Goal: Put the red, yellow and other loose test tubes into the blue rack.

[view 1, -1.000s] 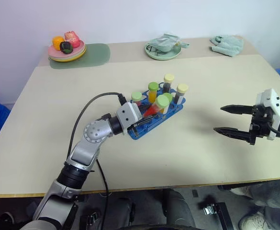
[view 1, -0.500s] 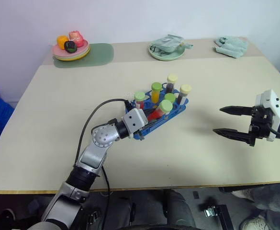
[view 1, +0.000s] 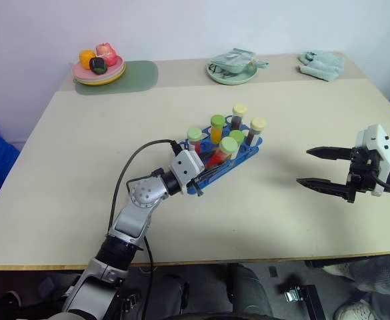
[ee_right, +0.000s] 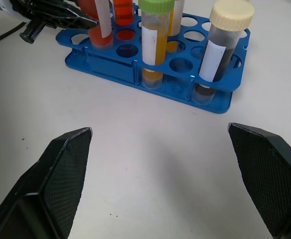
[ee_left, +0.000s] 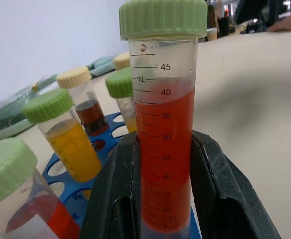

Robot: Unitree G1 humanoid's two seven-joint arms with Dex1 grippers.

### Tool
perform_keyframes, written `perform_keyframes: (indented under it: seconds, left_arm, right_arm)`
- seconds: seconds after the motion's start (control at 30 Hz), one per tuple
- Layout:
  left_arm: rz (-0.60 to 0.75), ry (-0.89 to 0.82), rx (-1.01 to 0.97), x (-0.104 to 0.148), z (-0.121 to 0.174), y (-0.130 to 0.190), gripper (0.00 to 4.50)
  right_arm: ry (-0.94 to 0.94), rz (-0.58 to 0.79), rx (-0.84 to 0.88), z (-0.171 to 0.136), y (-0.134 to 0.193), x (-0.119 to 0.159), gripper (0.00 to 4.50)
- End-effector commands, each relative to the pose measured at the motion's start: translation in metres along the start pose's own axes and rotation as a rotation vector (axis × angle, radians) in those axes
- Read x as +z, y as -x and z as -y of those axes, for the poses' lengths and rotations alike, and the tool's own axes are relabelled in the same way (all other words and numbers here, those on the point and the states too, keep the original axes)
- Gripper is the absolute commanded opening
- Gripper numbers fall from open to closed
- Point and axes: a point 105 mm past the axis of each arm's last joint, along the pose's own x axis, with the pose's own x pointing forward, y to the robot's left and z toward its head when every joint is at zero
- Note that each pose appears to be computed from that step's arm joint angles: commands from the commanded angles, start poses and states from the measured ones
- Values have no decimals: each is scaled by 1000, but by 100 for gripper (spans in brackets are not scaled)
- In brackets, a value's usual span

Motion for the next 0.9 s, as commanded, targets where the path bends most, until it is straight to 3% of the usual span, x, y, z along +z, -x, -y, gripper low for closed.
perform_keyframes:
  seconds: [0.03, 0.5, 0.73, 0.77, 0.9]
  left_arm:
    - [-10, 36, 19, -6, -1, 4, 75]
    - [-12, 191, 42, -15, 1, 9, 75]
    - [45, 101, 30, 5, -6, 16, 415]
    - [47, 78, 36, 7, -9, 20, 446]
    - [47, 31, 43, 20, -19, 38, 446]
  right_arm:
    - [72, 14, -31, 5, 8, 16, 450]
    - [82, 23, -34, 7, 5, 18, 450]
    - [82, 27, -35, 8, 4, 18, 450]
    - [82, 27, -34, 8, 4, 18, 450]
    - [78, 26, -28, 9, 4, 17, 450]
